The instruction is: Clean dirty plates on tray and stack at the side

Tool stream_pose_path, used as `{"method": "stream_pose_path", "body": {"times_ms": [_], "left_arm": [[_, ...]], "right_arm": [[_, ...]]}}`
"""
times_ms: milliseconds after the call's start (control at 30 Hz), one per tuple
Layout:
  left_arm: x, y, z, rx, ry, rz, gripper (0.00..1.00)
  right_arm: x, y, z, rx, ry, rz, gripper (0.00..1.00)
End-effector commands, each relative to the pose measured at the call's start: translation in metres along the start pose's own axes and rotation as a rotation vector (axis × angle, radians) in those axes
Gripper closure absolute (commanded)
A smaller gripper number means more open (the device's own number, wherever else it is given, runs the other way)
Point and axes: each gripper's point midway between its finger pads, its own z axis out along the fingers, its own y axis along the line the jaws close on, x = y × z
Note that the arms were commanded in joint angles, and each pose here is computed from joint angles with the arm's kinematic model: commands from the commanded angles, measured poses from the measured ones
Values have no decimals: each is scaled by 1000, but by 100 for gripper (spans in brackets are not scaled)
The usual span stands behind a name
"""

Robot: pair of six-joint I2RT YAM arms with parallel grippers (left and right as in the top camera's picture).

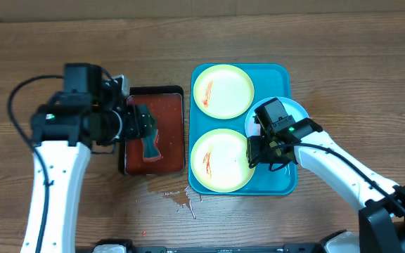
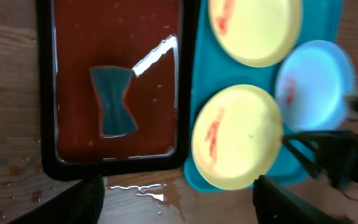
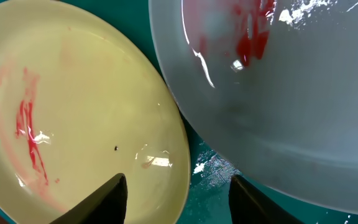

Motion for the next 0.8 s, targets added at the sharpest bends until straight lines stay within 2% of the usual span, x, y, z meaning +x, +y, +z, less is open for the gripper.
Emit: {"method": "stream_pose_path", "body": {"times_ms": [0, 133, 300, 467, 533, 567, 633, 767], "left_arm": [[14, 27, 43, -142, 69, -88, 30], [18, 56, 85, -307, 113, -70, 33], [24, 68, 132, -360, 211, -68, 39], [31, 83, 174, -398, 274, -152, 62], [34, 84, 186, -393, 295, -169, 65], [36, 84, 190, -382, 305, -170, 73], [38, 82, 195, -366, 320, -176, 96], [33, 78, 188, -355, 324, -152, 96]], "right_arm": [[-19, 16, -27, -49, -92, -26, 46], [-24, 21, -44, -70, -137, -33, 46], [-20, 21, -53, -73, -143, -34, 45], [-8, 14, -51, -49, -93, -25, 45], [-3, 12, -50, -39, -72, -13, 45], [-1, 11, -50, -36, -63, -8, 45], [3, 9, -50, -30, -50, -1, 45], [5, 8, -46, -28, -45, 20, 39]]}}
